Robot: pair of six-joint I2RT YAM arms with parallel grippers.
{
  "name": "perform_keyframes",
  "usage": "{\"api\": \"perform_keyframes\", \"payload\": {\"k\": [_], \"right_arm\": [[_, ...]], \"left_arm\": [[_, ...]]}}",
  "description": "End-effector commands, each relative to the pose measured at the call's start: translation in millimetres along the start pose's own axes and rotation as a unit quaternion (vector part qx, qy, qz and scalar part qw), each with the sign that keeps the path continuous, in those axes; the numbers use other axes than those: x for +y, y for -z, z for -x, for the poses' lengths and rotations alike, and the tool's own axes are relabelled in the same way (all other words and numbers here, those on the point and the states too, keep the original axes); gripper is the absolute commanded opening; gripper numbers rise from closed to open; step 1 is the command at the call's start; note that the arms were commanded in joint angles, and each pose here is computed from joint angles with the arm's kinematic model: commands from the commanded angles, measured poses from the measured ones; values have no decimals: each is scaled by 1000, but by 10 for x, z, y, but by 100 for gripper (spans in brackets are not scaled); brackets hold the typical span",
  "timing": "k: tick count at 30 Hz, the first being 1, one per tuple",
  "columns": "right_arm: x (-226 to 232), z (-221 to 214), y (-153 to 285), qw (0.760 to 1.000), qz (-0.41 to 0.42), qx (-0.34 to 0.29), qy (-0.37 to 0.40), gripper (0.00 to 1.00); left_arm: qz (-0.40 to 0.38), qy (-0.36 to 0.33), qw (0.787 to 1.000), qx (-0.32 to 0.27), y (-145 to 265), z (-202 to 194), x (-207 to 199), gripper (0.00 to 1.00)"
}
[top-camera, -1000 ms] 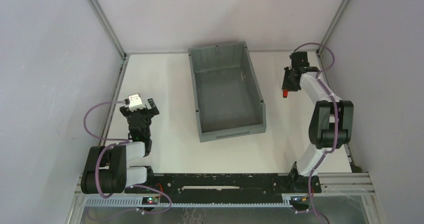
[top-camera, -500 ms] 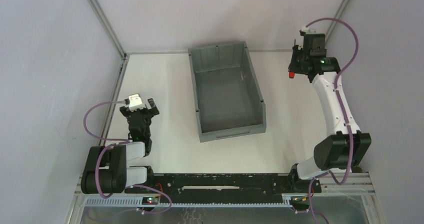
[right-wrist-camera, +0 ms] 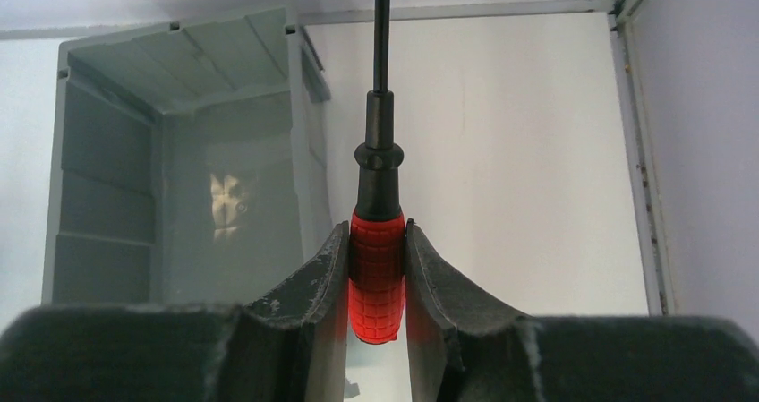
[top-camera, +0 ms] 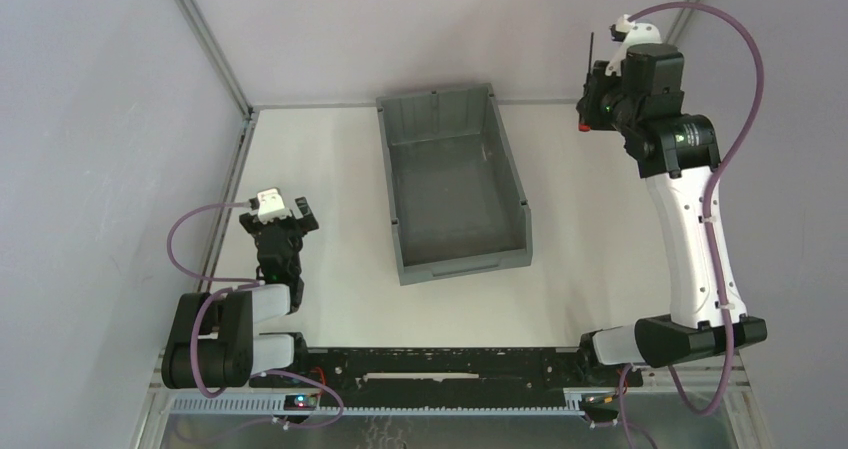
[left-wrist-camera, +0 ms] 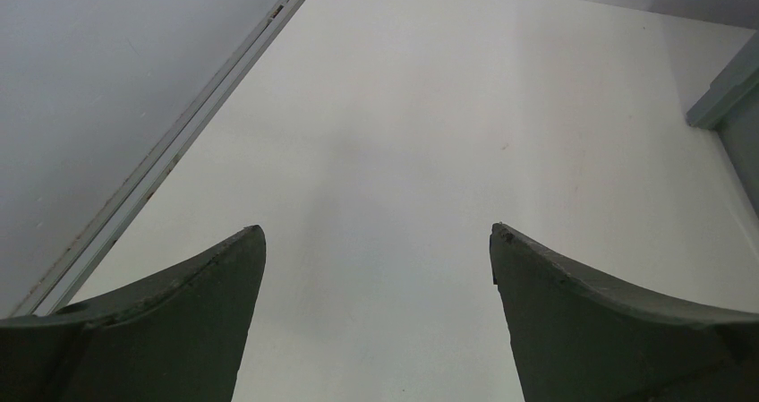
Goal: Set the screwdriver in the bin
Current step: Place the screwdriver in the bin.
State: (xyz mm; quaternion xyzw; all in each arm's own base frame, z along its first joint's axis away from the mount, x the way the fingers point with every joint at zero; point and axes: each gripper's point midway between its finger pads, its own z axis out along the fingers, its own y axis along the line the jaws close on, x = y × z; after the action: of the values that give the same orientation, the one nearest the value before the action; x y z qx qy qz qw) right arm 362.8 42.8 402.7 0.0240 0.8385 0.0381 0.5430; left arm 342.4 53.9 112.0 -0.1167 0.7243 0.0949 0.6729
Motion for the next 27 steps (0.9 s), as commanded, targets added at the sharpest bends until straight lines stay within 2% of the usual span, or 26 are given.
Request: {"api": "perform_keyframes", "payload": {"k": [1, 17, 27], "right_arm": [[243, -6, 25, 1000, 25, 4, 3, 20], [1612, -195, -268, 989, 145, 24, 29, 18], [1947, -446, -577, 986, 155, 50, 37, 19]], "left_arm": [[0, 0, 999, -33, -77, 237, -13, 100], [0, 0, 999, -34, -78, 241, -15, 100], [0, 0, 999, -33, -76, 236, -14, 100]]}}
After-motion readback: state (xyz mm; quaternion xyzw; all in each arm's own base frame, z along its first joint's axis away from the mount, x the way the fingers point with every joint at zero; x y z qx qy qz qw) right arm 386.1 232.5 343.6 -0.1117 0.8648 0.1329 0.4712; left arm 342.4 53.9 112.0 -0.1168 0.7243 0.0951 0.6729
